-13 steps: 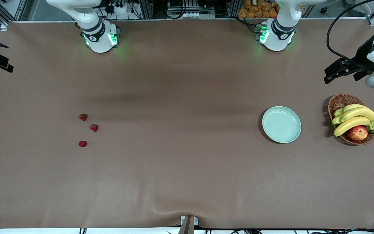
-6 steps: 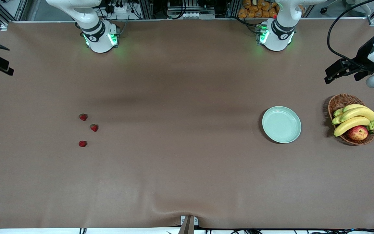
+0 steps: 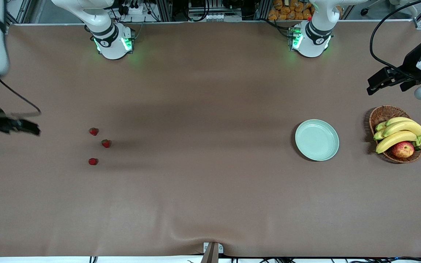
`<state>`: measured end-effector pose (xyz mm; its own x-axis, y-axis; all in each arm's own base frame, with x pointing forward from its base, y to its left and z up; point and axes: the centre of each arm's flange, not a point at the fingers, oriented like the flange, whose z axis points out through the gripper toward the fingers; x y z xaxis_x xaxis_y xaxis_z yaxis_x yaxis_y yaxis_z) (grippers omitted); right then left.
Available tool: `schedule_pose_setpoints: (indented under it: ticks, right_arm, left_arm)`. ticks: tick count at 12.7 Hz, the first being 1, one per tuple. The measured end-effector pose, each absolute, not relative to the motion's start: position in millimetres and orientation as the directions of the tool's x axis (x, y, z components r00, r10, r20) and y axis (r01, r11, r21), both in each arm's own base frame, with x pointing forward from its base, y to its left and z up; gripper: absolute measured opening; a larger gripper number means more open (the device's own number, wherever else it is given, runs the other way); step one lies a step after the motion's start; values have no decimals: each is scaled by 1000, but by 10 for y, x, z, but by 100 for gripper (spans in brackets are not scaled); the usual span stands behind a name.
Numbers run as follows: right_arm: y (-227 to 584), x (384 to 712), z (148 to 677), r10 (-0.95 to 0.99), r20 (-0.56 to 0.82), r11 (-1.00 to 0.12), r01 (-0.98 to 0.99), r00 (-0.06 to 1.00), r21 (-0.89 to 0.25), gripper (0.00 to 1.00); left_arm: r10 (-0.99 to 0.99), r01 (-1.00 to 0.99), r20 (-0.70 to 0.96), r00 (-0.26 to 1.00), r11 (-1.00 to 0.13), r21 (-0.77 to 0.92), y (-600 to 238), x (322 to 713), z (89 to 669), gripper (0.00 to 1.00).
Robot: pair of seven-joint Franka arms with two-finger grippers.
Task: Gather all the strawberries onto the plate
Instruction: 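Reach the right gripper down to the nearest red strawberry, then grasp the strawberry with the right gripper and lift it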
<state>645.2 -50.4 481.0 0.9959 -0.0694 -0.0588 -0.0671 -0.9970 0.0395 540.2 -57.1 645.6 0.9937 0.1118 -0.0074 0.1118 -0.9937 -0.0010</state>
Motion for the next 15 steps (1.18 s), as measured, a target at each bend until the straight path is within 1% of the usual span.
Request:
schedule_pose_setpoints:
  ticks: [2,4,8,12,14,15]
  right_arm:
    - [-411,6650,4199,-73,-91,-997,-73,993,-3,100]
    - [-353,6758,3679,-85,-121,-995,-90,989,-40,100]
    - [-316,6822,2778,-89,-148,-995,-95,985,-33,100]
    - [-238,6869,2313,-80,-132,-996,-84,988,-23,100]
    - [-245,6842,2151,-81,-153,-996,-85,985,-20,100]
    - [-247,6818,2073,-82,-166,-996,-86,983,-18,98]
  left_arm:
    - [115,115,-7,993,-993,-1,-553,5406,6459,100]
    - [116,116,-6,993,-993,-1,-548,5408,6460,100]
    - [116,116,-5,993,-993,0,-546,5410,6464,100]
    - [117,117,-4,993,-993,0,-545,5410,6468,100]
    - [117,117,-4,993,-993,0,-545,5410,6469,100]
    - [117,117,-4,993,-993,0,-545,5410,6469,100]
